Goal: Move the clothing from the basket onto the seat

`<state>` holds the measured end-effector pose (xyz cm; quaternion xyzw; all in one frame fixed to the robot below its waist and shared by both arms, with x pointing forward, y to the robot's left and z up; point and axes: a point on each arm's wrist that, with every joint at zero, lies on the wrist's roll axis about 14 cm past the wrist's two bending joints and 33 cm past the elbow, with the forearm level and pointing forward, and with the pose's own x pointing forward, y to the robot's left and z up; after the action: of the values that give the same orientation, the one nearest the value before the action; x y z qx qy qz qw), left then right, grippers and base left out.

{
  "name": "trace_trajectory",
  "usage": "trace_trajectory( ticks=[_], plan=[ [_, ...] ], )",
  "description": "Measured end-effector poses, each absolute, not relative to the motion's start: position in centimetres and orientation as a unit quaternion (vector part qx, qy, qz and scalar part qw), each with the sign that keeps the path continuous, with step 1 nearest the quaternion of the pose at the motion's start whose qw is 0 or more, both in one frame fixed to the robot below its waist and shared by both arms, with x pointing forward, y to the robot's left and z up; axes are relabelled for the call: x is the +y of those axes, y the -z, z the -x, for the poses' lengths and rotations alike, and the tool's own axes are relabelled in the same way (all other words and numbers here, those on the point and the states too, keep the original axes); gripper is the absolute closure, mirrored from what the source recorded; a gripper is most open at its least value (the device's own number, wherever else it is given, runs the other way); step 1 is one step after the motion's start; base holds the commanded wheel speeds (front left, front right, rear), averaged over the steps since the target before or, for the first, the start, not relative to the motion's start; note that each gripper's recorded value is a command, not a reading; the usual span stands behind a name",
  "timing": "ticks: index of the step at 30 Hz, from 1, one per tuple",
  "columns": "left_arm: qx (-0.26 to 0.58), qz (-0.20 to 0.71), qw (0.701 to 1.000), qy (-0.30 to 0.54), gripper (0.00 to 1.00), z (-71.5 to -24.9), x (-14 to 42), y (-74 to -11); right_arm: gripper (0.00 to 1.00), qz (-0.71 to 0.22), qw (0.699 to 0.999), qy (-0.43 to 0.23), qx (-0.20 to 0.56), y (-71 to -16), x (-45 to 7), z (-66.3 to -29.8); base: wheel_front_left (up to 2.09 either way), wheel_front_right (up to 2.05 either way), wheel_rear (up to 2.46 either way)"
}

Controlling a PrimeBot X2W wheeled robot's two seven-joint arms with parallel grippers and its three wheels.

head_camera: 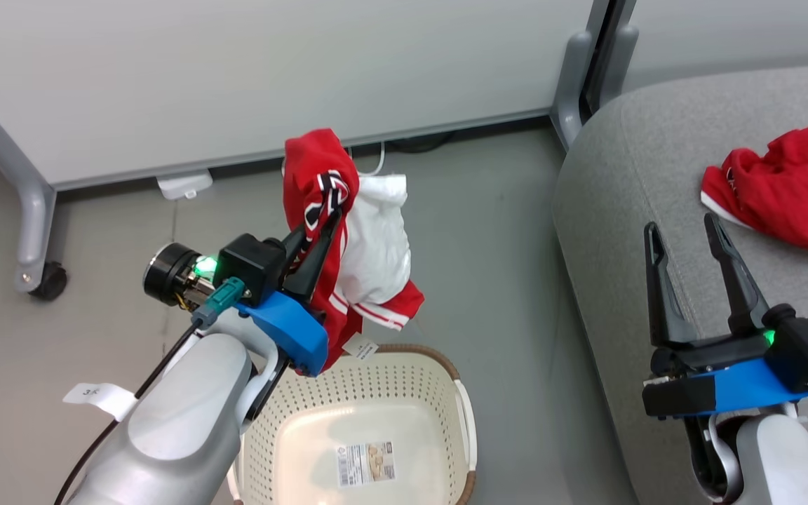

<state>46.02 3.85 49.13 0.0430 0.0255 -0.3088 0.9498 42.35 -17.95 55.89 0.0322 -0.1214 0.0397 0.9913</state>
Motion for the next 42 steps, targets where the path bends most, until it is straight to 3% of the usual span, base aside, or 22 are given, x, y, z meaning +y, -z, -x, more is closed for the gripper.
trace_trajectory(
  ticks=[17, 32, 42],
  plan=[
    [-0.108, 0.011, 0.941, 0.322, 1.00, -43.9, 1.5, -59.4, 0.00, -0.047, 0.990, -0.042, -0.129, -56.6, -17.6, -39.6, 0.00, 0.00, 0.00],
    [-0.114, 0.016, 0.937, 0.329, 1.00, -43.2, 1.0, -60.1, 0.00, -0.052, 0.989, -0.054, -0.124, -56.3, -16.7, -39.8, 0.00, 0.00, 0.00],
    [-0.106, 0.018, 0.937, 0.332, 1.00, -43.6, 0.8, -59.4, 0.00, -0.045, 0.978, -0.141, -0.147, -58.2, -11.7, -41.4, 0.00, 0.00, 0.00]
  ],
)
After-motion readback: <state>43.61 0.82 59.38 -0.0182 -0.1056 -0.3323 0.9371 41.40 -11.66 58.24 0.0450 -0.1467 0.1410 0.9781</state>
